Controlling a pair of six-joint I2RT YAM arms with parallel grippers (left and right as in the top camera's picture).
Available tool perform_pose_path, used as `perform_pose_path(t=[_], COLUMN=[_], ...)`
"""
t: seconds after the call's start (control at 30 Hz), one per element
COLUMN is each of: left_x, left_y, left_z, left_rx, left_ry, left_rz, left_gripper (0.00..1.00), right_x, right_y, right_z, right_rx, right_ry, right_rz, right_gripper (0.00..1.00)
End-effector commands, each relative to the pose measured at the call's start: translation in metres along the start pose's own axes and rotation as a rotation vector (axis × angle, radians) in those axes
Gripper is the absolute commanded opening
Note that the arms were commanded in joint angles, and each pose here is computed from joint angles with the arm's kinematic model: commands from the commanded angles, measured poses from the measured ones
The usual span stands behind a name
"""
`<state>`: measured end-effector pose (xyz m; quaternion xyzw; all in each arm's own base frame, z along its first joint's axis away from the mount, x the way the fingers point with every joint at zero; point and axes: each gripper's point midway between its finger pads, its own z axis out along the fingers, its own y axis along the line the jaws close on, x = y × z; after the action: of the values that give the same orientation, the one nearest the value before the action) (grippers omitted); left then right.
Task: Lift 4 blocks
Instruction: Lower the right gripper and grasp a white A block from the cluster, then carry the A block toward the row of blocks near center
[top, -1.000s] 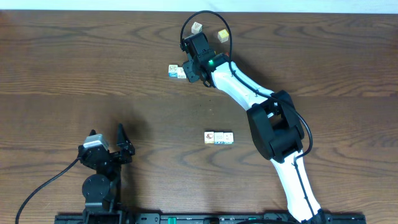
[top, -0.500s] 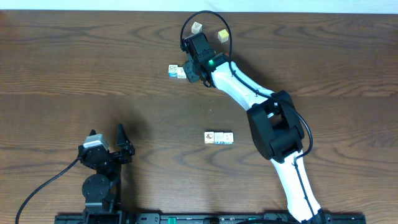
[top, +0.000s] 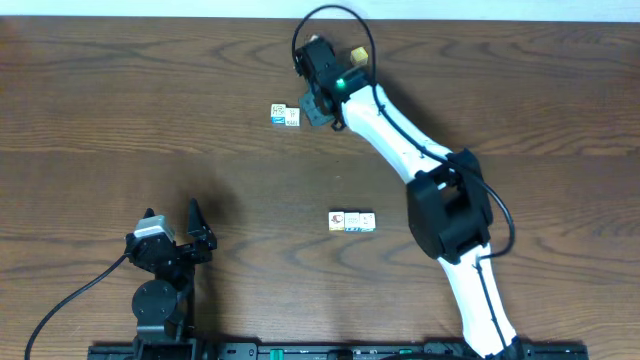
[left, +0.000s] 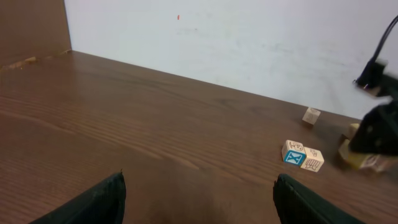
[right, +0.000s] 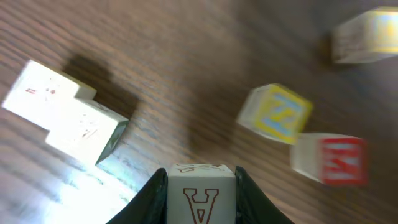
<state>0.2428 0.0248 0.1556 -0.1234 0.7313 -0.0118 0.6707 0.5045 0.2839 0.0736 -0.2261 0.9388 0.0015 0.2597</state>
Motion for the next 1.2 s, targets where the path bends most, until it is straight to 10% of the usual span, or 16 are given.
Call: perform_pose_path(t=[0.0, 0.67, 1.0, 1.17], left_x=[0.018, 0.018, 0.018, 0.018], left_y=[0.005, 0.005, 0.005, 0.005], left_z=[0.001, 0.001, 0.001, 0.001], left_rx=[-0.020, -0.020, -0.020, -0.020], left_ry=[0.053, 0.053, 0.053, 0.053], left_rz=[0.011, 0.011, 0.011, 0.011], left_gripper=[0.76, 0.76, 0.76, 0.77], right_x=[-0.050, 0.126, 0.226, 0.246], right_y=[-0.029, -0.137, -0.117, -0.071], right_z=[-0.088, -0.338, -0.275, -0.194], right_rx=[0.034, 0.325, 0.330, 0.086], right_ry=[-0.162, 0.104, 0.109, 0.032], right_rz=[0.042, 0.409, 0.542, 0.594], right_gripper=[0.14, 0.01, 0.01, 0.17])
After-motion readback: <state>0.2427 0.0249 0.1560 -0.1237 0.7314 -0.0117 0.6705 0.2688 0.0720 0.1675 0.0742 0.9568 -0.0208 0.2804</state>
